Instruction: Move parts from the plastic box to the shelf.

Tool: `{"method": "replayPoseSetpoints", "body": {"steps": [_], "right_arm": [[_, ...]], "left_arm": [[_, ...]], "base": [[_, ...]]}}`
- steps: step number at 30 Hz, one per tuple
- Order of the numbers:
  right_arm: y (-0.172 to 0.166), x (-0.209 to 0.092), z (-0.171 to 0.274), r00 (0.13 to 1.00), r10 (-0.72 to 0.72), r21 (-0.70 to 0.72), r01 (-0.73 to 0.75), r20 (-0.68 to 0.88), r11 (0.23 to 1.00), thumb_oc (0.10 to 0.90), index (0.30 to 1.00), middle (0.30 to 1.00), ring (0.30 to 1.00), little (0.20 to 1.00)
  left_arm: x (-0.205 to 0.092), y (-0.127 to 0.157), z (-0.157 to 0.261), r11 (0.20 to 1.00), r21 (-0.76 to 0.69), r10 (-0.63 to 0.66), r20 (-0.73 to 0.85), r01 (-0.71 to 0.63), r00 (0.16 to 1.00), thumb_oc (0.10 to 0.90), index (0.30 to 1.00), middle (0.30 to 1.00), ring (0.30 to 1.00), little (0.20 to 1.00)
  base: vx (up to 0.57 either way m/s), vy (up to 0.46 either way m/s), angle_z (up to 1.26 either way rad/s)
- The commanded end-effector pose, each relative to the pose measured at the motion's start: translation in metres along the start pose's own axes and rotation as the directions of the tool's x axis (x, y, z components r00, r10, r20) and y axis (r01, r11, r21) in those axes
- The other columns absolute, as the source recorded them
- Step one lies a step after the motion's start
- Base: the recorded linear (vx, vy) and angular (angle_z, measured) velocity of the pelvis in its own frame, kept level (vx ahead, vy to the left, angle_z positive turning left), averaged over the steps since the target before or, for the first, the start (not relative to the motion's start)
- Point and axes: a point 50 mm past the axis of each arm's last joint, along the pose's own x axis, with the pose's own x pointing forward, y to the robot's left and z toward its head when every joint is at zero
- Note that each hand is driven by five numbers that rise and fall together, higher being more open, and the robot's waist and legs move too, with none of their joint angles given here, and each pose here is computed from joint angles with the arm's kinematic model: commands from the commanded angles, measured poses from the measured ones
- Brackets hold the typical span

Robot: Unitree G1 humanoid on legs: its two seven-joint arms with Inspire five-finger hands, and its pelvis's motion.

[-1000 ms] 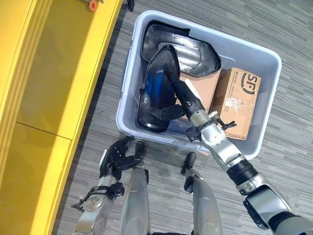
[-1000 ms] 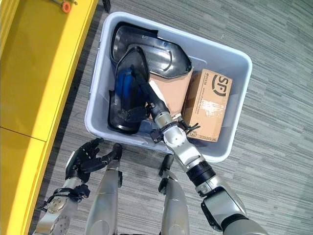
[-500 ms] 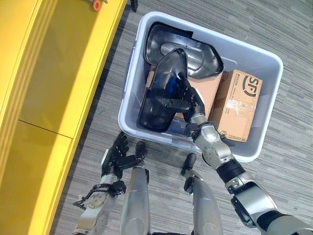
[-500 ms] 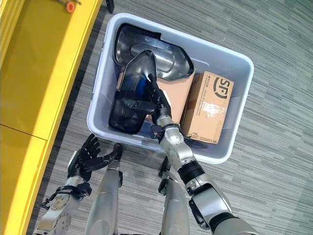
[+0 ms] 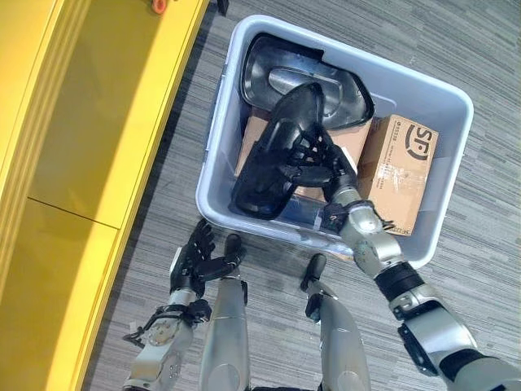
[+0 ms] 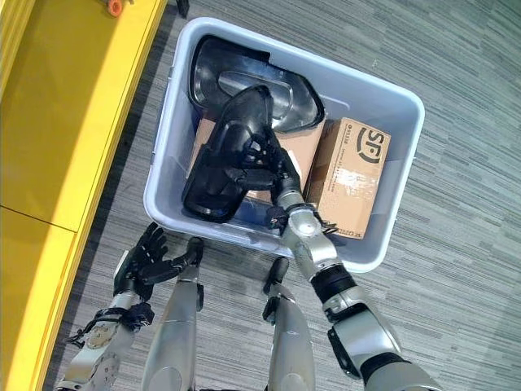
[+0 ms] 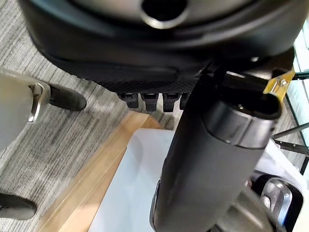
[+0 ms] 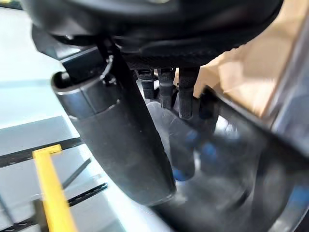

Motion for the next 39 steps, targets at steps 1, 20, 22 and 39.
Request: {"method": "replayPoseSetpoints", "body": {"steps": [1, 20, 22, 39], "right_arm": [[-0.022, 0.004, 0.045, 0.981, -0.053, -0.153, 0.083, 0.188, 0.985, 0.9, 1.0, 1.0, 1.0, 1.0], [0.017, 0.036, 0.159, 0.881, 0.055, -0.329, 0.117, 0.469, 0.937, 0.9, 1.0, 1.0, 1.0, 1.0], [0.033, 0.037, 0.163, 0.875, 0.098, -0.334, 0.075, 0.474, 0.94, 0.9, 1.0, 1.0, 1.0, 1.0], [0.058, 0.035, 0.14, 0.897, 0.148, -0.243, -0.048, 0.416, 0.969, 0.9, 1.0, 1.0, 1.0, 1.0]], "left_arm": [[-0.009, -0.003, 0.027, 0.999, -0.013, -0.044, 0.137, 0.046, 0.99, 0.9, 1.0, 1.0, 1.0, 1.0], [-0.011, 0.0, 0.035, 0.998, -0.015, -0.057, 0.169, 0.06, 0.984, 0.9, 1.0, 1.0, 1.0, 1.0], [-0.009, 0.0, 0.037, 0.998, -0.011, -0.055, 0.174, 0.058, 0.983, 0.9, 1.0, 1.0, 1.0, 1.0], [-0.007, 0.003, 0.04, 0.999, -0.008, -0.032, 0.186, 0.034, 0.982, 0.9, 1.0, 1.0, 1.0, 1.0]], "base": [[0.0, 0.0, 0.0], [0.0, 0.0, 0.0], [0.0, 0.0, 0.0], [0.01, -0.002, 0.04]]}}
